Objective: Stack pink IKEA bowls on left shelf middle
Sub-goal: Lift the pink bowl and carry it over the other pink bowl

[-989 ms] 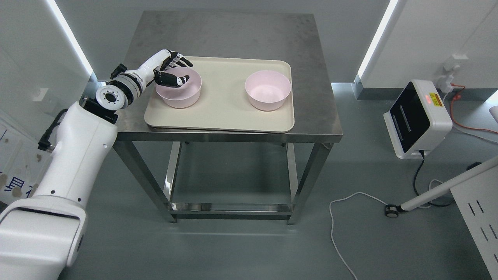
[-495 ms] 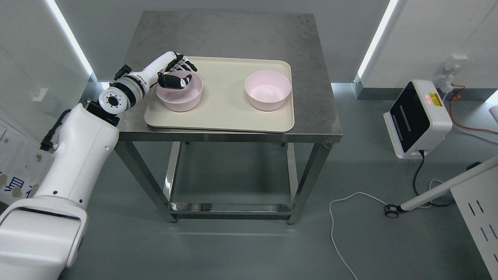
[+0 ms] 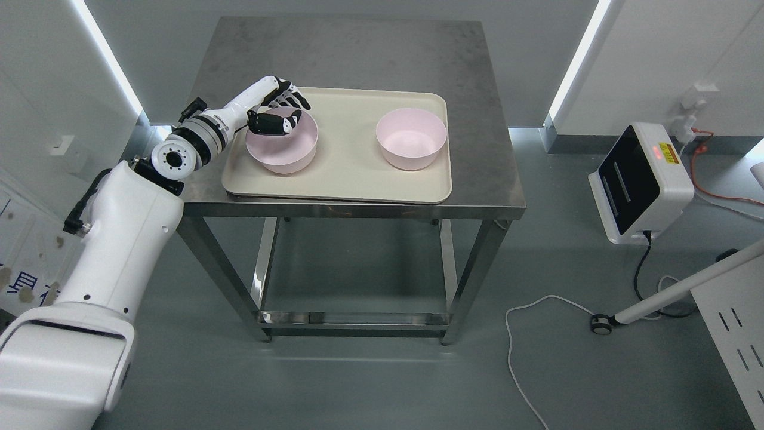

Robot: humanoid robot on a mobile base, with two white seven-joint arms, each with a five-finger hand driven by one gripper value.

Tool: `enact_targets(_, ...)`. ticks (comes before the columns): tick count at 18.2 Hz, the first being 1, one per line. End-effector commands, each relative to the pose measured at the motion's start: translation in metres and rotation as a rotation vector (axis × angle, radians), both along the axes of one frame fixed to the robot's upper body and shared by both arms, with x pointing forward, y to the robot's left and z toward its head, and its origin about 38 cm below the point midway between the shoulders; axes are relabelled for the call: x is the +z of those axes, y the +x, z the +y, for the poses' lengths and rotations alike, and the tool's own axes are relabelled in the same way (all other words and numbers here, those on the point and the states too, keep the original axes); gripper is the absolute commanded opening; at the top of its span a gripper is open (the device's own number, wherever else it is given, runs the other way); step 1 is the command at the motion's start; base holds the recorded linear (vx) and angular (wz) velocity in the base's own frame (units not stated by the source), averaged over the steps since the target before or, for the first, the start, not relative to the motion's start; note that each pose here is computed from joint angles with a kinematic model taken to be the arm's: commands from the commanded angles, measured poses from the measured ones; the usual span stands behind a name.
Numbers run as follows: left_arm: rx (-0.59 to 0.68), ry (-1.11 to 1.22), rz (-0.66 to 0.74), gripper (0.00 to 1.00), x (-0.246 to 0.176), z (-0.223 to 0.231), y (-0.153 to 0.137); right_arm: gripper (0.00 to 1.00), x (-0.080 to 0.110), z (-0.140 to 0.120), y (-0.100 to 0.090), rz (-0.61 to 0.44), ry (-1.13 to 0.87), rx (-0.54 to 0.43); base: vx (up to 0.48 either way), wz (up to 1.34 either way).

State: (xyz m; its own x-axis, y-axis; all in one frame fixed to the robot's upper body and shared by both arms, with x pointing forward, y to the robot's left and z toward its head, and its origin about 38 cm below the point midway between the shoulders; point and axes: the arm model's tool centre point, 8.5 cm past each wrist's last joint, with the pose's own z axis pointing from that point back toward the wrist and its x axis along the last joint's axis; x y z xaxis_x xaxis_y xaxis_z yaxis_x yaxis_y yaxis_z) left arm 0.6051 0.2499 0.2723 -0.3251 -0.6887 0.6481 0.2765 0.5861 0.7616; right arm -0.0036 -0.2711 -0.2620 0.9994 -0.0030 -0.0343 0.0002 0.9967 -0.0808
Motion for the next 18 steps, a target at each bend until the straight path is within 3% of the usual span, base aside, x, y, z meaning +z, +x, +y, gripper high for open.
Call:
enact_targets(1,-0.068,-0.046,-0.093,0.0,0.046,-0.026,-0.002,1.0,0.001,-0.011,-0.007,-0.005,-0.018,-0.01,0.0,0.0)
enact_targets(7,-0.181,-0.119,-0.165,0.0,0.126,-0.125,-0.01,1.0,0.001,-0.011,-0.007,-0.006,-0.018,-0.01,0.0,0.0)
enact_targets(10,-0.155,-0.087,-0.143,0.0,0.144,-0.132,-0.009,1.0,0.001,-0.011,-0.007,-0.005,-0.018,-0.01,0.0,0.0)
enact_targets(15,-0.192,0.118,-0.114,0.01,0.109,-0.182,-0.015,1.0,0.001,-0.011,-0.007,-0.006,-0.018,-0.011,0.0,0.0)
enact_targets(18,-0.221,0.099,-0.115,0.01,0.095,-0.203,-0.02,1.0,0.001,-0.011,-0.007,-0.005,-0.018,-0.01,0.0,0.0)
